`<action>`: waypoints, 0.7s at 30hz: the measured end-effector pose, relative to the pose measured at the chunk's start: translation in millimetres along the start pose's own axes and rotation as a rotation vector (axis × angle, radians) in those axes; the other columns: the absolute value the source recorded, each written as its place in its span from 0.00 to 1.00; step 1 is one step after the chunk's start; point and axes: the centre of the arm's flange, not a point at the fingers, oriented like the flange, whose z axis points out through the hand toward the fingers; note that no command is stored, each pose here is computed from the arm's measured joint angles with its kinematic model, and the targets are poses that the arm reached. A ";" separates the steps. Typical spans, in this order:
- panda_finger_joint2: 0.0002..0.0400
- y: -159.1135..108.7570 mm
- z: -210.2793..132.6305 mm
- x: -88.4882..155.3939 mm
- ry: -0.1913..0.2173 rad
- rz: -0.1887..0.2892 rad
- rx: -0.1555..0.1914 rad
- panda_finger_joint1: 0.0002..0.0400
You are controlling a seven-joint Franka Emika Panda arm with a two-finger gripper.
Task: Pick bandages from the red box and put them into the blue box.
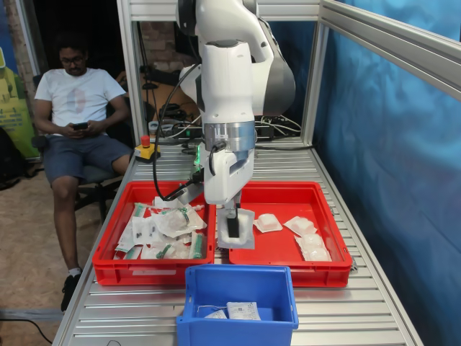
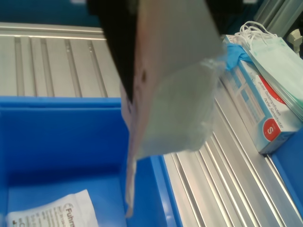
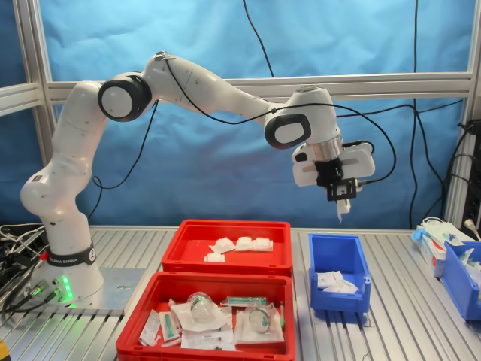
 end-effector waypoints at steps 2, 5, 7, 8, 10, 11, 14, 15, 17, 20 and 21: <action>0.14 -0.9 0.0 0.4 0.001 -0.003 0.001 0.14; 0.14 -3.6 -0.1 1.8 0.002 -0.010 0.004 0.14; 0.14 -5.9 -0.1 3.0 0.004 -0.016 0.007 0.14; 0.14 -6.6 -0.1 3.3 0.004 -0.017 0.008 0.14; 0.14 -7.8 -0.2 3.9 0.005 -0.021 0.010 0.14; 0.14 -8.3 -0.2 4.2 0.005 -0.023 0.010 0.14; 0.14 -9.5 -0.2 4.8 0.006 -0.027 0.012 0.14; 0.14 -10.1 -0.2 5.1 0.006 -0.029 0.012 0.14; 0.14 -10.6 -0.2 5.4 0.007 -0.033 0.013 0.14; 0.14 -11.1 -0.2 5.6 0.007 -0.036 0.014 0.14; 0.14 -11.3 -0.3 5.7 0.007 -0.038 0.014 0.14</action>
